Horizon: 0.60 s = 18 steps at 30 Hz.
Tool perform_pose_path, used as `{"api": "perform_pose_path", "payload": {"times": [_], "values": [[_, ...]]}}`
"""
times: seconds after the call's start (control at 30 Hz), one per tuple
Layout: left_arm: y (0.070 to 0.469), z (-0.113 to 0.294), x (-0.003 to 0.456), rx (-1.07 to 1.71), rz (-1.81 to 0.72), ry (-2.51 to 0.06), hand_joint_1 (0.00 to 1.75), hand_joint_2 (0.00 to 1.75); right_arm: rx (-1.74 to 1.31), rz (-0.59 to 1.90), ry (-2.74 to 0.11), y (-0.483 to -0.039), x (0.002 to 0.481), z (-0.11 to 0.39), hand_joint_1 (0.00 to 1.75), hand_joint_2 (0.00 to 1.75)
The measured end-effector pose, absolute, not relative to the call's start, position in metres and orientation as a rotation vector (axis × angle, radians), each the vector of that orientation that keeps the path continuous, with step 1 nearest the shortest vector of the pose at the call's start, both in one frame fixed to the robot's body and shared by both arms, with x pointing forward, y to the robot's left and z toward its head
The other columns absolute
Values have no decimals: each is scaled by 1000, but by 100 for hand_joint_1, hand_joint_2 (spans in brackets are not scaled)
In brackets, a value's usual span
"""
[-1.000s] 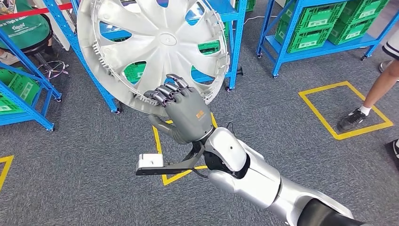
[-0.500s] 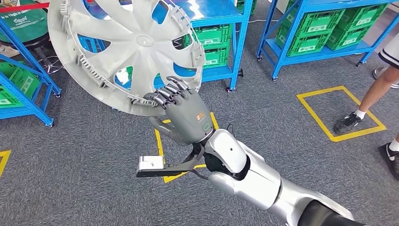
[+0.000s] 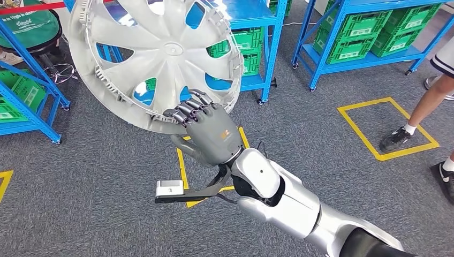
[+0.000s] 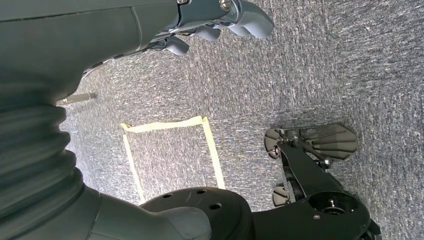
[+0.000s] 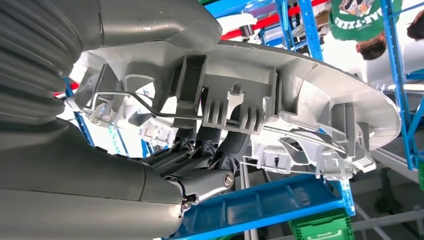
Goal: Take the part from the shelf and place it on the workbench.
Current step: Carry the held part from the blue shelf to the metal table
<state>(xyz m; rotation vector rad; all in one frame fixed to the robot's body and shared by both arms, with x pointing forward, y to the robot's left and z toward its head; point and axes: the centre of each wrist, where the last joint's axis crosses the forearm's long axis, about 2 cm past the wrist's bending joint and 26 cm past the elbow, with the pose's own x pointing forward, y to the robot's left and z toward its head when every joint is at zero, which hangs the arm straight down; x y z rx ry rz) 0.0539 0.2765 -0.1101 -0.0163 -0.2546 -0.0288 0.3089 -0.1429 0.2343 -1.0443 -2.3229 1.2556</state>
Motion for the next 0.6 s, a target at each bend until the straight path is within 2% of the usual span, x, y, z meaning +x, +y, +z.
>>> {"api": "perform_pose_path", "payload": {"times": [0.6], "values": [[277,-110,54,-16,-33,-256,0,175,-1052,1303,-2316,-140,307,233,175,175]]}}
